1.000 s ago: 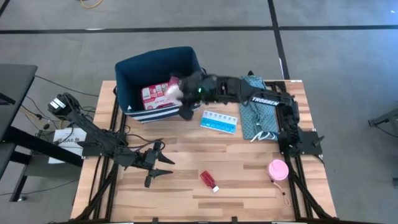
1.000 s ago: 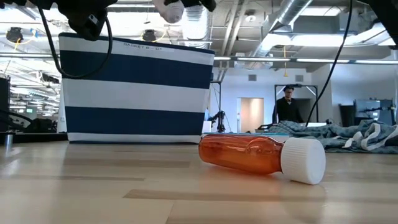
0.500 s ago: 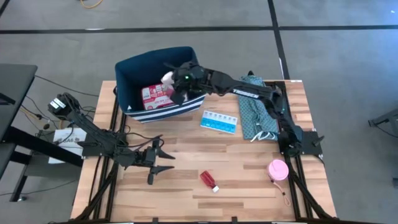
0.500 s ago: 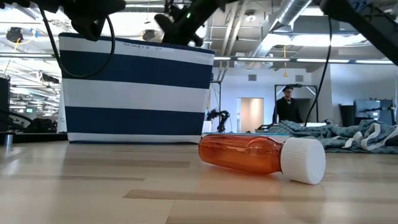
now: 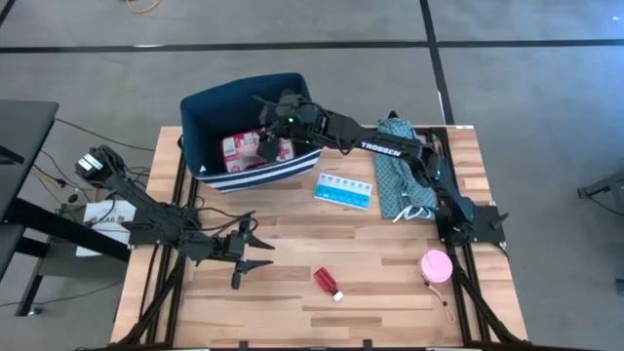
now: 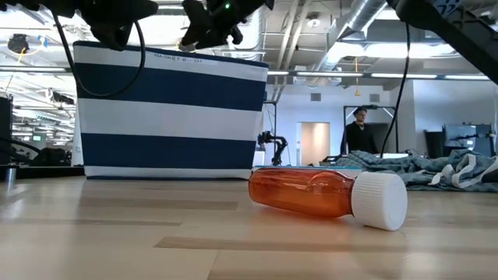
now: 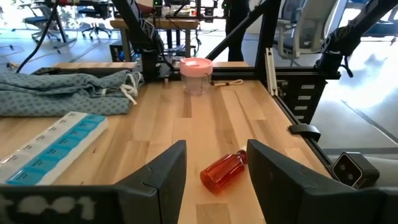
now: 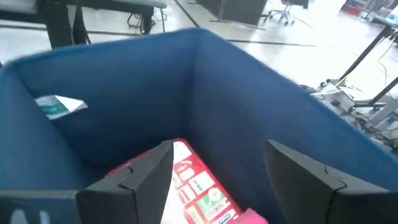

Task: Pick & place medical supplies in basket/bin
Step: Put the red medicine bottle into the blue bin

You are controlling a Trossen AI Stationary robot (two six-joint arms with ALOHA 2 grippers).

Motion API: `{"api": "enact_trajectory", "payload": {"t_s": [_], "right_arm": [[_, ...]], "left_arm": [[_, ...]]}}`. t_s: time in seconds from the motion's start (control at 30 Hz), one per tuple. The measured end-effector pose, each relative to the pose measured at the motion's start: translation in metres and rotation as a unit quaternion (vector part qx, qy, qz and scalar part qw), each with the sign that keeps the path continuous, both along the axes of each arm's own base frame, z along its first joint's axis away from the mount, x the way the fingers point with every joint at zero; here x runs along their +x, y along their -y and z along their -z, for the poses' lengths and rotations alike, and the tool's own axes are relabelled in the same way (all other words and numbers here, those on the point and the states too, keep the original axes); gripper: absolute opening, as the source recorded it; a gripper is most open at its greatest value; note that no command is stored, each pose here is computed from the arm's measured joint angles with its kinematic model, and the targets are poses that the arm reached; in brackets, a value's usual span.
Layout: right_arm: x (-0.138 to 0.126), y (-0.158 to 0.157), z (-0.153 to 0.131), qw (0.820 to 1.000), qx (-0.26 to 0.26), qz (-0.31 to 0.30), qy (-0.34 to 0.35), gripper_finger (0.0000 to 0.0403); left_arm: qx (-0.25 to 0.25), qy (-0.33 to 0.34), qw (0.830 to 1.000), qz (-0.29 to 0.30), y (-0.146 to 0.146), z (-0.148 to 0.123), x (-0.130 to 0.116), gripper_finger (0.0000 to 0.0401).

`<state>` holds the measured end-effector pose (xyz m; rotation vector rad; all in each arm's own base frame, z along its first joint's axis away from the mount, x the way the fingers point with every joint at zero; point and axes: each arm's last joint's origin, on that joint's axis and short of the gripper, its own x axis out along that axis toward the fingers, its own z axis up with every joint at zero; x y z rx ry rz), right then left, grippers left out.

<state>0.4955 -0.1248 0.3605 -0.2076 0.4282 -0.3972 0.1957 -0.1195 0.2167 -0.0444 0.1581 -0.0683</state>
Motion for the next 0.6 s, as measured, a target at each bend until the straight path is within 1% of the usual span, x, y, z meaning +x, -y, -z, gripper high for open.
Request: {"api": "enact_trajectory", "payload": {"t_s": [0.07,0.13,0.2,0.23,0.3,0.4,0.47,0.53,0.6], "right_arm": [[0.0,-0.006,-0.004,1.0,0.003,-0.004,0.006,0.0243],[-0.006,-0.015,-0.01,1.0,0.024,-0.007,0.006,0.0239],[-0.012,-0.032,-0.026,0.998,0.044,-0.029,0.023,0.0236],[-0.019,-0.042,-0.034,0.998,0.05,-0.044,0.02,0.0234],[-0.029,-0.062,-0.05,0.996,0.05,-0.065,0.021,0.0231],[-0.044,-0.094,-0.063,0.994,0.051,-0.092,-0.002,0.0227],[-0.056,-0.118,-0.069,0.994,0.063,-0.088,-0.017,0.0224],[-0.068,-0.142,-0.073,0.993,0.086,-0.078,-0.032,0.0222],[-0.08,-0.165,-0.069,0.987,0.126,-0.071,-0.071,0.022]], "left_arm": [[0.0,0.0,1.0,0.0,0.0,0.0,0.0,0.0157],[0.0,0.0,1.0,0.0,0.0,0.0,0.0,0.0157],[-0.001,0.001,1.0,0.0,0.0,0.0,0.0,0.0157],[-0.001,0.001,1.0,0.0,0.0,0.0,0.0,0.0157],[-0.004,0.005,1.0,0.001,0.0,-0.001,0.0,0.0157],[-0.004,0.008,1.0,0.002,0.0,-0.002,0.0,0.0157],[-0.004,0.01,1.0,0.002,0.0,-0.002,0.0,0.0157],[-0.004,0.01,1.0,0.003,0.0,-0.002,0.0,0.0157],[-0.004,0.01,1.0,0.003,0.0,-0.002,0.0,0.0157]]}}
